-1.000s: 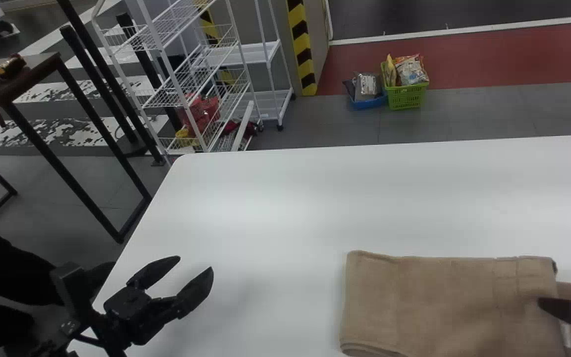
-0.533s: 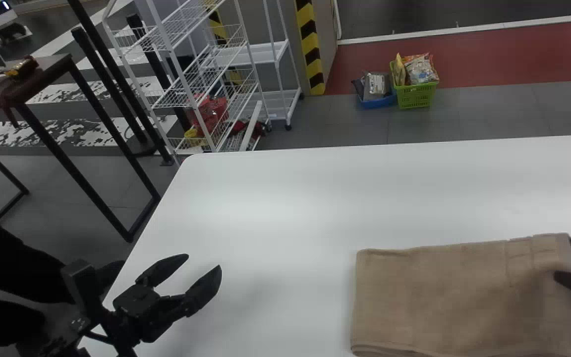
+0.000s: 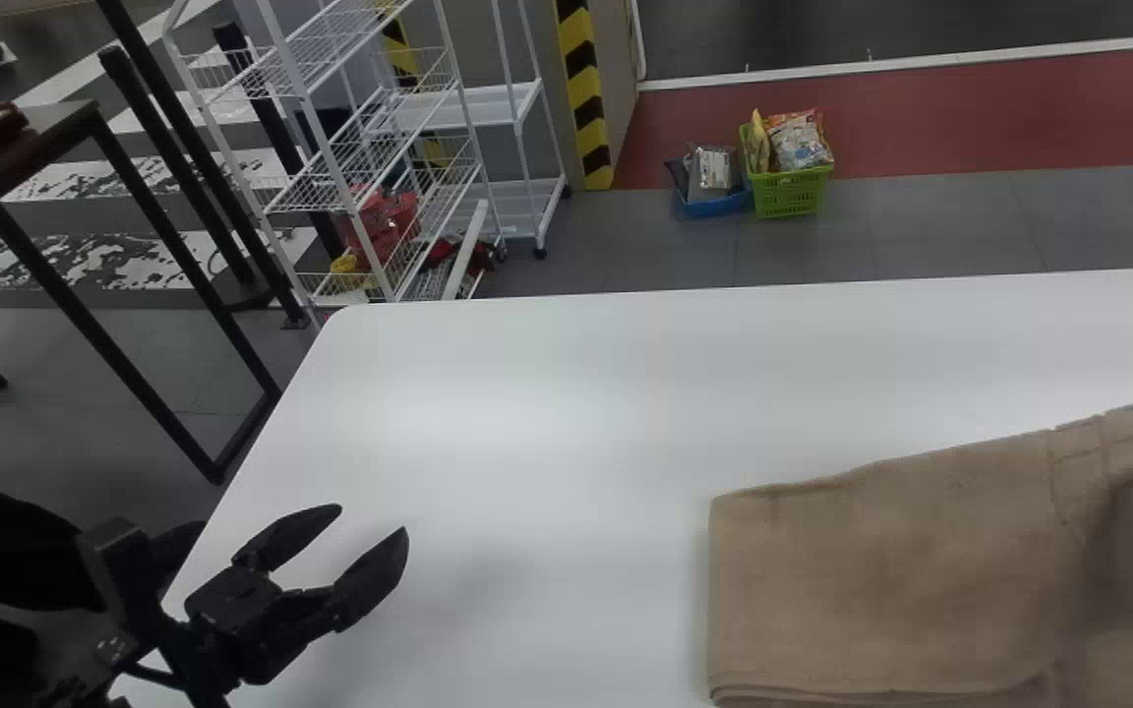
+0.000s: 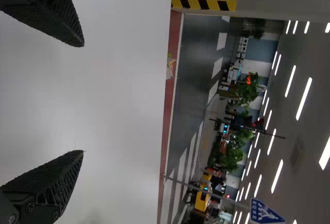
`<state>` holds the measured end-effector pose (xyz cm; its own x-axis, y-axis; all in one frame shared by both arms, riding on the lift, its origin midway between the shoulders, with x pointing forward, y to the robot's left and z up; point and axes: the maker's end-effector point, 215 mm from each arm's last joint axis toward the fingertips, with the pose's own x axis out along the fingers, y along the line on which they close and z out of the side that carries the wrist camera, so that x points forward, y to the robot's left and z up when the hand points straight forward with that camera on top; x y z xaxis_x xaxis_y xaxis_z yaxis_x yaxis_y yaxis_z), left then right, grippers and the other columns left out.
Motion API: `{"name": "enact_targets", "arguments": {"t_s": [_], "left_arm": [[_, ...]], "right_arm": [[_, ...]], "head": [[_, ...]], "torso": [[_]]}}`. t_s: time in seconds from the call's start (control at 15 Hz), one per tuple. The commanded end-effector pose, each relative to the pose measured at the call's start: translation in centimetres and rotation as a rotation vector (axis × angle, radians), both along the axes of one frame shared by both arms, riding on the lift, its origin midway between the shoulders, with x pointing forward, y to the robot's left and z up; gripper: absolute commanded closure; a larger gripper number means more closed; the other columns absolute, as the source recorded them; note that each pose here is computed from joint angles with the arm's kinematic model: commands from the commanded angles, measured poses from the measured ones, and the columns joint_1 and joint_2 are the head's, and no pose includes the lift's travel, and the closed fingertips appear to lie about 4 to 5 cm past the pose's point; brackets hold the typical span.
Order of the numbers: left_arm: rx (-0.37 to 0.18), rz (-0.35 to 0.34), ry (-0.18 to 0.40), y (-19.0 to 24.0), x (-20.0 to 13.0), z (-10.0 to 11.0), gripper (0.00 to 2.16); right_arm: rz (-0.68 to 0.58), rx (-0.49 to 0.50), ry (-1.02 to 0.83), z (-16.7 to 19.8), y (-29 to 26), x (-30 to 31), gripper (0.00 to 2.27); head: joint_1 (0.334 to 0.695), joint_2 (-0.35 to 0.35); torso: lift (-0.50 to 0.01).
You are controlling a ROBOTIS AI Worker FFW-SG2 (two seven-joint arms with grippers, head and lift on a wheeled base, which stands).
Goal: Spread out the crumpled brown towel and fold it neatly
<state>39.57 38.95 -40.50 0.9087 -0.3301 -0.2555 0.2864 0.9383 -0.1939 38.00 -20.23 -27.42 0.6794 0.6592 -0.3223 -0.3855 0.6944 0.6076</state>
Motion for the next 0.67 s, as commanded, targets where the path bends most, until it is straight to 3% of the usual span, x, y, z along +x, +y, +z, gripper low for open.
{"name": "enact_targets", "arguments": {"t_s": [0.0, 0.6], "left_arm": [[0.003, 0.003, 0.005, 0.0, 0.0, -0.2, 0.07], [0.004, -0.018, 0.017, -1.1, 0.4, -0.8, 0.07]], "right_arm": [[-0.023, -0.007, 0.016, -0.5, -1.1, -1.3, 1.15], [-0.134, -0.030, 0.038, -1.1, -6.8, -3.6, 1.15]], "head": [[0.695, 0.273], [0.695, 0.197]], "torso": [[-0.128], [-0.128]]}}
